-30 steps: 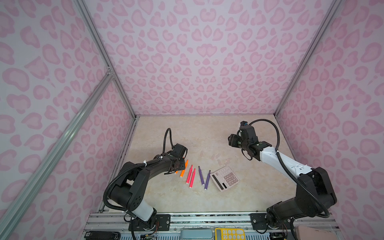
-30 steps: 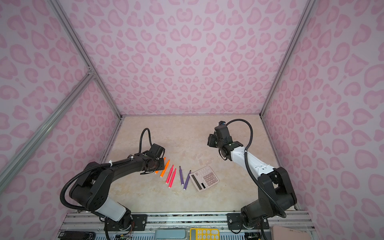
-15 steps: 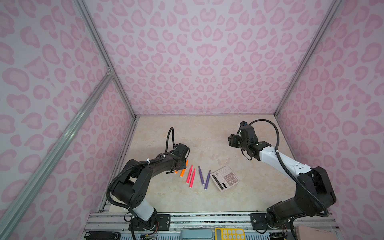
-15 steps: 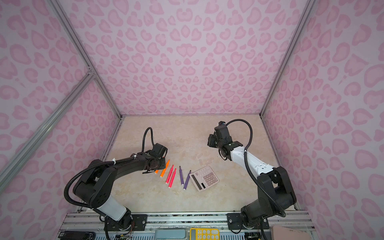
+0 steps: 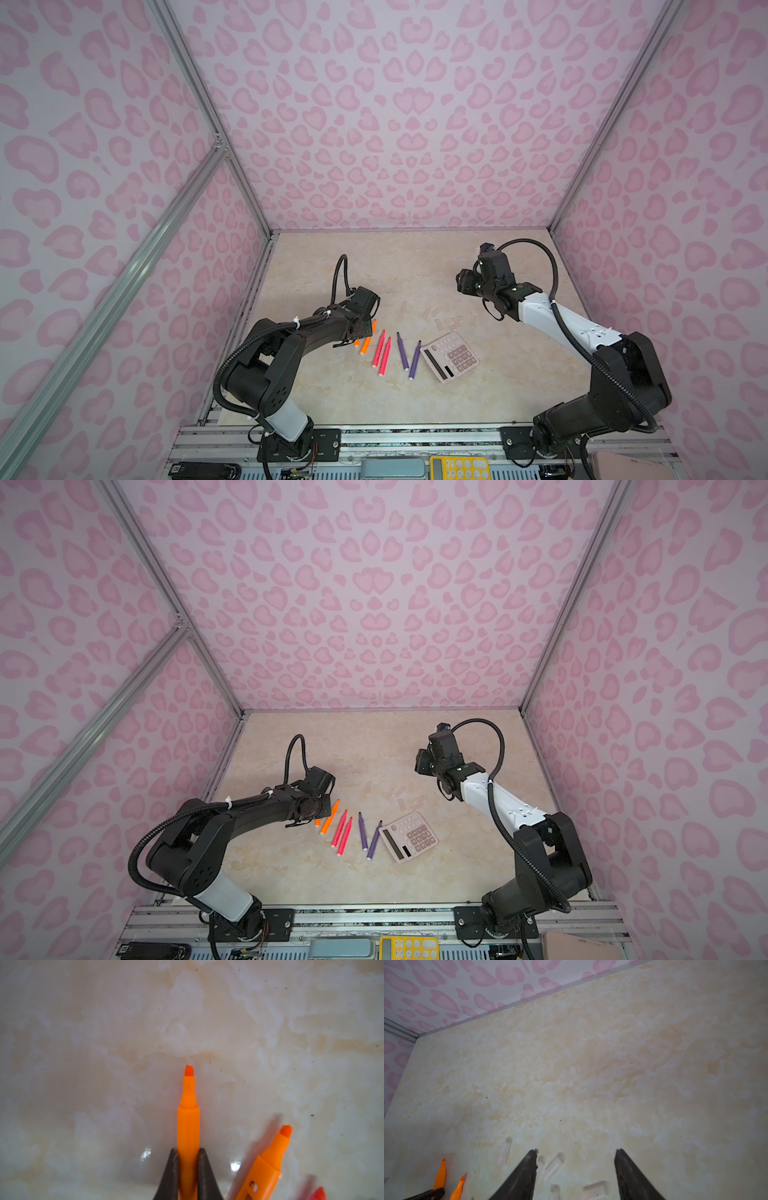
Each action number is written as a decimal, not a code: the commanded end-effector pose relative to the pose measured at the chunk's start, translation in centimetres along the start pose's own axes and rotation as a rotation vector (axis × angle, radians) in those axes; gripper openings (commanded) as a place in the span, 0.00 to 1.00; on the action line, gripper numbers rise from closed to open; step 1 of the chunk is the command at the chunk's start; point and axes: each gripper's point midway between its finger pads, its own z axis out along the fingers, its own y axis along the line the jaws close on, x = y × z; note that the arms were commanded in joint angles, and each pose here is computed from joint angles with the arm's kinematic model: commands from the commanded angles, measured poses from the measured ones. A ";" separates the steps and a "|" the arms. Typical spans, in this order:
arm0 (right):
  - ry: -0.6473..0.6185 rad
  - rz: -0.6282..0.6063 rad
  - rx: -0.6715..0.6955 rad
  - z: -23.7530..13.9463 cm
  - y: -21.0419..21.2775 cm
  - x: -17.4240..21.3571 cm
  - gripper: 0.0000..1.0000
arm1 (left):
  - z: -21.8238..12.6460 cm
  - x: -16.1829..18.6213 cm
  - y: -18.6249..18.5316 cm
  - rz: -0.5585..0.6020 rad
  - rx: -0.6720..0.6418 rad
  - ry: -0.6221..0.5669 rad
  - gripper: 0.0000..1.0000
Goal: Insert the pens into the pen caps
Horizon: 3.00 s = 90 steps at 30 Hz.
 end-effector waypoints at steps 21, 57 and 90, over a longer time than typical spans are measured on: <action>0.063 -0.131 -0.157 3.2 12.6 4.4 0.58 | -19.9 -7.7 5.1 -0.150 0.208 -0.734 0.04; -0.045 -0.032 -0.684 -7.2 22.5 7.9 0.59 | -18.4 -3.8 -10.2 0.231 0.887 -0.552 0.04; -0.002 0.038 -0.633 -5.8 22.0 8.4 0.00 | -18.8 -4.4 -12.2 0.239 0.875 -0.576 0.29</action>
